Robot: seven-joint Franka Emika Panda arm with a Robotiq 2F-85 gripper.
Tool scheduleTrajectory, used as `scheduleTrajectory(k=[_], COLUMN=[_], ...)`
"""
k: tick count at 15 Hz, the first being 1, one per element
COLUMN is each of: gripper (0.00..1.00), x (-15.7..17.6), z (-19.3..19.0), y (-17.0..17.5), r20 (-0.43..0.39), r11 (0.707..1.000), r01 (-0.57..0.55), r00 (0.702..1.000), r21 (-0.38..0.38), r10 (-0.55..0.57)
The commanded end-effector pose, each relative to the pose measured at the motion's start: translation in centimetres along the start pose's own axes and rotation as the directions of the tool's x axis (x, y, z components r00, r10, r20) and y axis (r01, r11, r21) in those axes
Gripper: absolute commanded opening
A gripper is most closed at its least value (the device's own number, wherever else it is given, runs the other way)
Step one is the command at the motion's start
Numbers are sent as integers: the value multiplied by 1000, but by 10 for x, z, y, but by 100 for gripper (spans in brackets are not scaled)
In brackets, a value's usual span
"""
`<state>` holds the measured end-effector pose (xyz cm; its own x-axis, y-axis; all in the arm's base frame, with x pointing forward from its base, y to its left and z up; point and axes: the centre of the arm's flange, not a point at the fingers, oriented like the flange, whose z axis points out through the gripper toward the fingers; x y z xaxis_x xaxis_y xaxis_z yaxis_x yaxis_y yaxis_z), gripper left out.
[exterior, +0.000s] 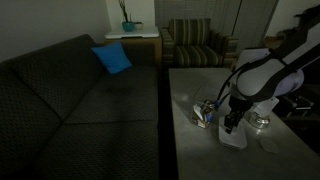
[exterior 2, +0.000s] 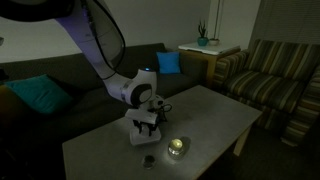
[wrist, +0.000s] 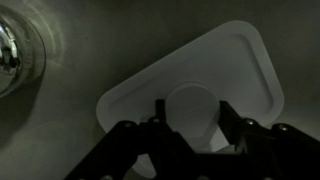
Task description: Pick up the lid and close the container
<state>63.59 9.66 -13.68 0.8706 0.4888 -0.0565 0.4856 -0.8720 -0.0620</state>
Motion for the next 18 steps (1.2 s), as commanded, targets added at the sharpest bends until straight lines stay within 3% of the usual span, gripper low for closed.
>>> scheduleTrajectory(k=[1,8,18], gripper=[29,29,29], x=[2,-8,-9], z=[20,-2,-51], y=[11,23,30], r20=[2,-24,-177], r11=[999,993,967], r01=[-6,-14,-36], r00=[1000,1000,984], r21=[-51,-113,-251], r10=[6,12,-9])
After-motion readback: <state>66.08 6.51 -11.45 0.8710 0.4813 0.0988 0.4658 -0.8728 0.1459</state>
